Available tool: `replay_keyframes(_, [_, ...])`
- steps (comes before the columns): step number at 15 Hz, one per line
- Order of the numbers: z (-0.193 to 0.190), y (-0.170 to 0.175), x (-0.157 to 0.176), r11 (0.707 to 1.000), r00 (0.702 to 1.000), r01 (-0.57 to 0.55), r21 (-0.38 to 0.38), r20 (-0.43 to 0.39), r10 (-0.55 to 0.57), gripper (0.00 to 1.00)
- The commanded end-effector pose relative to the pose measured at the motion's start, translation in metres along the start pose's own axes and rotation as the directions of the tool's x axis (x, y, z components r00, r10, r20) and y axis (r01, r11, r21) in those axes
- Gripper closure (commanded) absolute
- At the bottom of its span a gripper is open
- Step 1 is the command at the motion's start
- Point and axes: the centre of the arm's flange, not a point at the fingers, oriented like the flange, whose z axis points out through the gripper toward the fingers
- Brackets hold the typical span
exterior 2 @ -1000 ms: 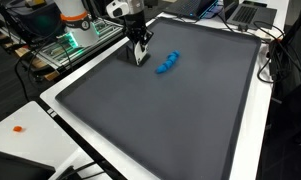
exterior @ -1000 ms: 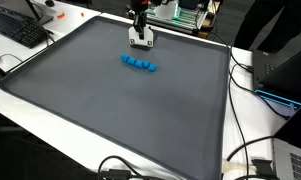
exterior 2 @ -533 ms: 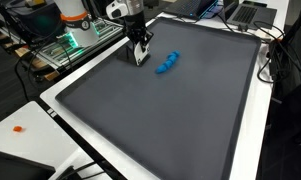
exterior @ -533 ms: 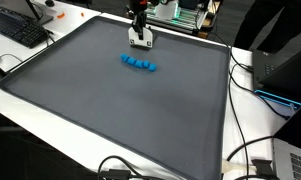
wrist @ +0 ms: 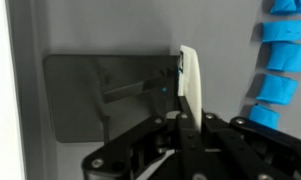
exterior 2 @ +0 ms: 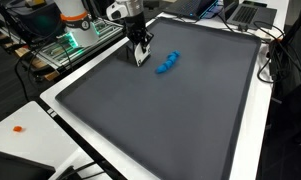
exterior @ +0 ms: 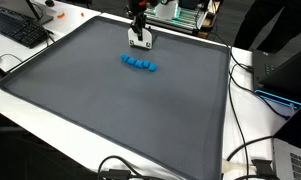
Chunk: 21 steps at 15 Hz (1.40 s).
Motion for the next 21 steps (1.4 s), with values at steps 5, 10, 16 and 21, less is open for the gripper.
replay_keyframes(5, [0.016,0.011,0.001,0.999,1.000,0.001,-0.035,0.002,-0.001,0.99])
replay_keyframes(10, [0.012,0.009,-0.002,0.999,1.000,0.016,-0.038,0.016,-0.016,0.71])
replay_keyframes(16, [-0.011,0.004,-0.003,0.998,0.999,0.035,-0.049,0.019,-0.034,0.26])
replay_keyframes(21, [-0.039,-0.007,-0.007,0.991,0.995,0.101,-0.089,-0.010,-0.103,0.00])
